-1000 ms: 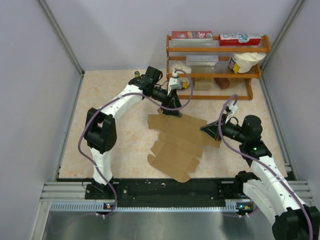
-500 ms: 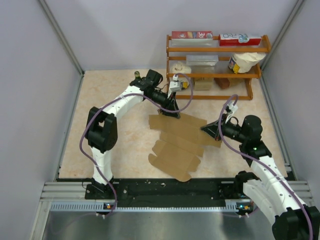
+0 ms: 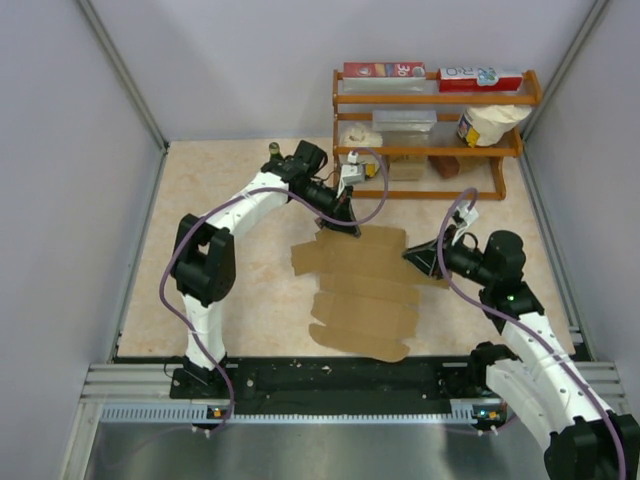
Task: Fold the paper box
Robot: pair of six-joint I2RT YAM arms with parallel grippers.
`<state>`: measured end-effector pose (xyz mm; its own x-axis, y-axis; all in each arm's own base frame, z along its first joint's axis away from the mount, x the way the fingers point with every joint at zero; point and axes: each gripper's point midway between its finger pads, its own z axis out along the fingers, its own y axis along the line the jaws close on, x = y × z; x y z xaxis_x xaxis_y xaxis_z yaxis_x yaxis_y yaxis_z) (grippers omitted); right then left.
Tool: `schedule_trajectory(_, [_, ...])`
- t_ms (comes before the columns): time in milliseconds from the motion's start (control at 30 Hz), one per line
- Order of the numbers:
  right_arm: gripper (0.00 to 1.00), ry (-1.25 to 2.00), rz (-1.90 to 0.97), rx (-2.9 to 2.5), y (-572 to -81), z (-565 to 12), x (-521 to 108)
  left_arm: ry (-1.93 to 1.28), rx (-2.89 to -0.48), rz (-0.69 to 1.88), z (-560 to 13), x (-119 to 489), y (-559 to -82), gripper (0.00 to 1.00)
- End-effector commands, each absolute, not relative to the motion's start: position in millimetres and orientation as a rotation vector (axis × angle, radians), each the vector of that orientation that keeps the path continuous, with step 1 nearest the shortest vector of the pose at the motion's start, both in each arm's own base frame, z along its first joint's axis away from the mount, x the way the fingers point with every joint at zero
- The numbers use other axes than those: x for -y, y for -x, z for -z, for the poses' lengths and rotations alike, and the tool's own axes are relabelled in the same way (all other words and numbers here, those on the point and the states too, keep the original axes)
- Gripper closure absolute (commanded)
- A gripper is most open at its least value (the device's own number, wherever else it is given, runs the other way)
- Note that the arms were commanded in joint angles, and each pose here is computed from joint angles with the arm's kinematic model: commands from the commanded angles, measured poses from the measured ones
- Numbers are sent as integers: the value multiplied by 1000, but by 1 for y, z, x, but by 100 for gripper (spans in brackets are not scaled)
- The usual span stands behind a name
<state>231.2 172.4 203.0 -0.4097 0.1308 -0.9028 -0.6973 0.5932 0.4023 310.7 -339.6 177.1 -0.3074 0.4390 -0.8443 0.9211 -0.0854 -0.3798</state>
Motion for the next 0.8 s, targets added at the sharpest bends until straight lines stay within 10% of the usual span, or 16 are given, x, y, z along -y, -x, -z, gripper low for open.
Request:
schedule_trajectory(0, [72, 533, -952, -1629, -231, -254, -176, -1471, -1711, 1291, -190, 341, -324, 97])
schedule_trajectory(767, [28, 893, -942, -1617, -285, -297, -202, -1554, -1569, 1187, -260, 329, -309, 96])
